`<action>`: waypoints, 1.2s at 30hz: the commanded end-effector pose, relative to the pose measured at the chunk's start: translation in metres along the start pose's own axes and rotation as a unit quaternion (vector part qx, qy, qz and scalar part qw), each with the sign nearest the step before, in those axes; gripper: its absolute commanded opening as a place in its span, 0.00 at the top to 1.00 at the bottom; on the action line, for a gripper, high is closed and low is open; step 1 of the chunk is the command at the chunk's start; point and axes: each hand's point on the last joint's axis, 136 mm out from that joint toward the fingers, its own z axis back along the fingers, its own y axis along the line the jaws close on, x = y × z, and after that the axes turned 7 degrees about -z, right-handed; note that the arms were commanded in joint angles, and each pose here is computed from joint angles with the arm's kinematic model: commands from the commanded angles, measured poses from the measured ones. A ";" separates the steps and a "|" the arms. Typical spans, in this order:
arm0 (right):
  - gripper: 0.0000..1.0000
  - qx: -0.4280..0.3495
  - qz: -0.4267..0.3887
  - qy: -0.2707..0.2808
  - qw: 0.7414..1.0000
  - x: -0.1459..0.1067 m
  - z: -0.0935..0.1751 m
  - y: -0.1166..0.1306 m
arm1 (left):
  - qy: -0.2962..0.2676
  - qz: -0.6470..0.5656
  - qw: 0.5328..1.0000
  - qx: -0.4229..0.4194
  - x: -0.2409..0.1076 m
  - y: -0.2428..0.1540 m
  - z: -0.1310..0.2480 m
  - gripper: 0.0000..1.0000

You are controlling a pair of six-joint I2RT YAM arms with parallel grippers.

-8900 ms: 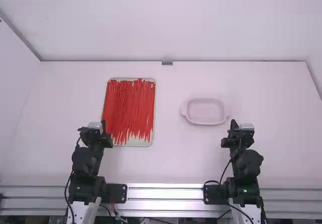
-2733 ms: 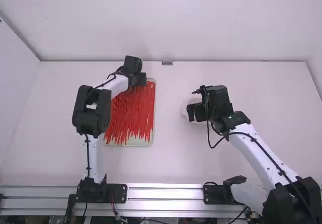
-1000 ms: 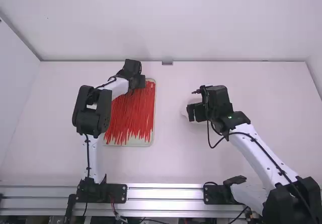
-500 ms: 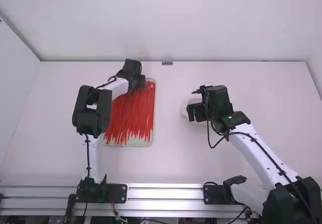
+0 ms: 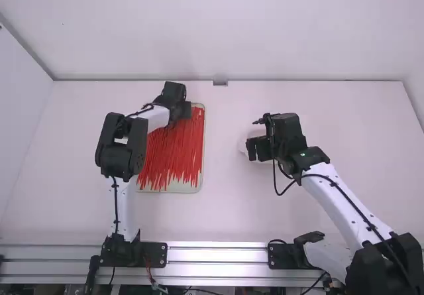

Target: Fasten the cable tie

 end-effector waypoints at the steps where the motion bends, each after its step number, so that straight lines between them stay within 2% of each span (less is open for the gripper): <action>1: 0.01 0.006 0.003 -0.015 1.000 0.014 0.005 0.006 | 0.013 -0.004 1.000 0.000 -0.012 -0.003 -0.006 0.80; 7: 0.02 0.006 0.003 -0.015 1.000 0.014 0.005 0.005 | 0.011 -0.005 1.000 0.000 -0.011 -0.004 -0.006 0.84; 9: 0.01 0.006 0.003 -0.015 1.000 0.014 0.005 0.005 | 0.012 -0.004 1.000 0.000 -0.011 -0.003 -0.006 0.90; 21: 0.01 0.006 0.002 -0.014 1.000 0.014 0.005 0.005 | 0.011 -0.003 1.000 0.002 -0.010 -0.001 -0.006 0.98; 29: 0.02 0.006 0.002 -0.013 1.000 0.014 0.005 0.005 | -0.002 0.003 1.000 0.001 -0.002 -0.001 -0.004 0.98; 36: 0.01 0.006 0.003 -0.014 1.000 0.014 0.005 0.005 | -0.027 0.010 1.000 0.000 0.020 -0.002 0.018 0.98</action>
